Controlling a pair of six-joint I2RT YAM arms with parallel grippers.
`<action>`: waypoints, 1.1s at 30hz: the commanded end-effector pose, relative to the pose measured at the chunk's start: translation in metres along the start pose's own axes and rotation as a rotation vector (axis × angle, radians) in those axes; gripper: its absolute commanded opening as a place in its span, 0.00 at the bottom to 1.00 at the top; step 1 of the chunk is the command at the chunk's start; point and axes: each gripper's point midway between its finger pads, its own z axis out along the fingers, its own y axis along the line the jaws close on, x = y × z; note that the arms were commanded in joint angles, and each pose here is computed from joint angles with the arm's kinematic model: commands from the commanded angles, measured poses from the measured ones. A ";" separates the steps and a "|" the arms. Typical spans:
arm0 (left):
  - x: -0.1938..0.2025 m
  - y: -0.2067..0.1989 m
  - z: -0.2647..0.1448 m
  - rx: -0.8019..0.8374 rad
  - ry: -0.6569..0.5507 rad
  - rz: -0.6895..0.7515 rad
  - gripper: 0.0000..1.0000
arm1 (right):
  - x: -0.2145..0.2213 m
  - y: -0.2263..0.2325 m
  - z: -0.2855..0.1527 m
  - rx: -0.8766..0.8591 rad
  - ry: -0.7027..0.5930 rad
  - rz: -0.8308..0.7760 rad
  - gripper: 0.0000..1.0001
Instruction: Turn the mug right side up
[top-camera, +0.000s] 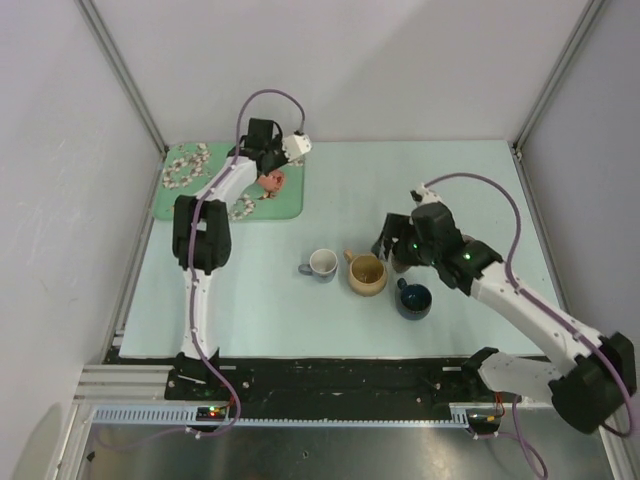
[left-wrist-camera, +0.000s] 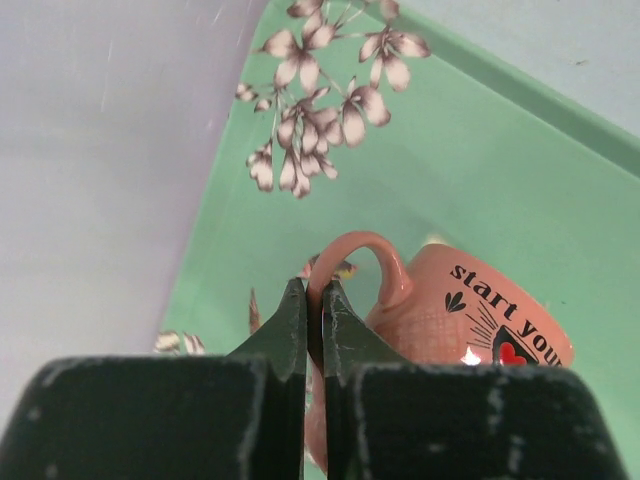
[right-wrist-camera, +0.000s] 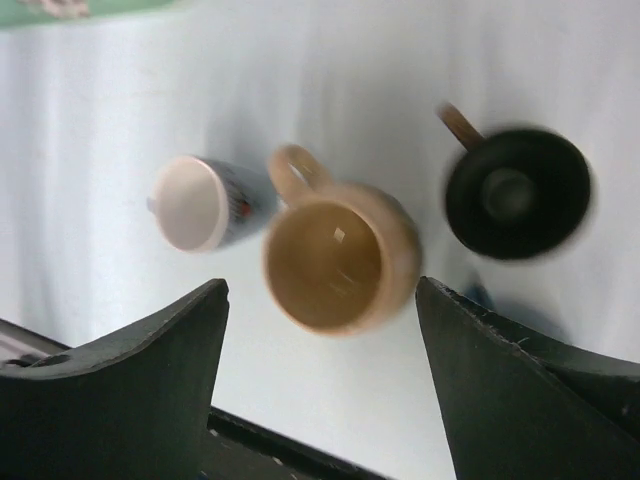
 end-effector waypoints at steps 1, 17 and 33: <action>-0.022 0.052 -0.062 -0.137 -0.090 -0.264 0.00 | -0.058 0.073 0.019 -0.252 -0.121 0.012 0.82; -0.080 0.016 -0.152 0.109 -0.343 -0.735 0.00 | -0.142 0.225 0.114 -0.778 -0.073 0.173 0.99; -0.126 -0.004 -0.189 0.319 -0.460 -0.826 0.00 | -0.165 0.235 0.156 -0.791 -0.082 0.148 0.72</action>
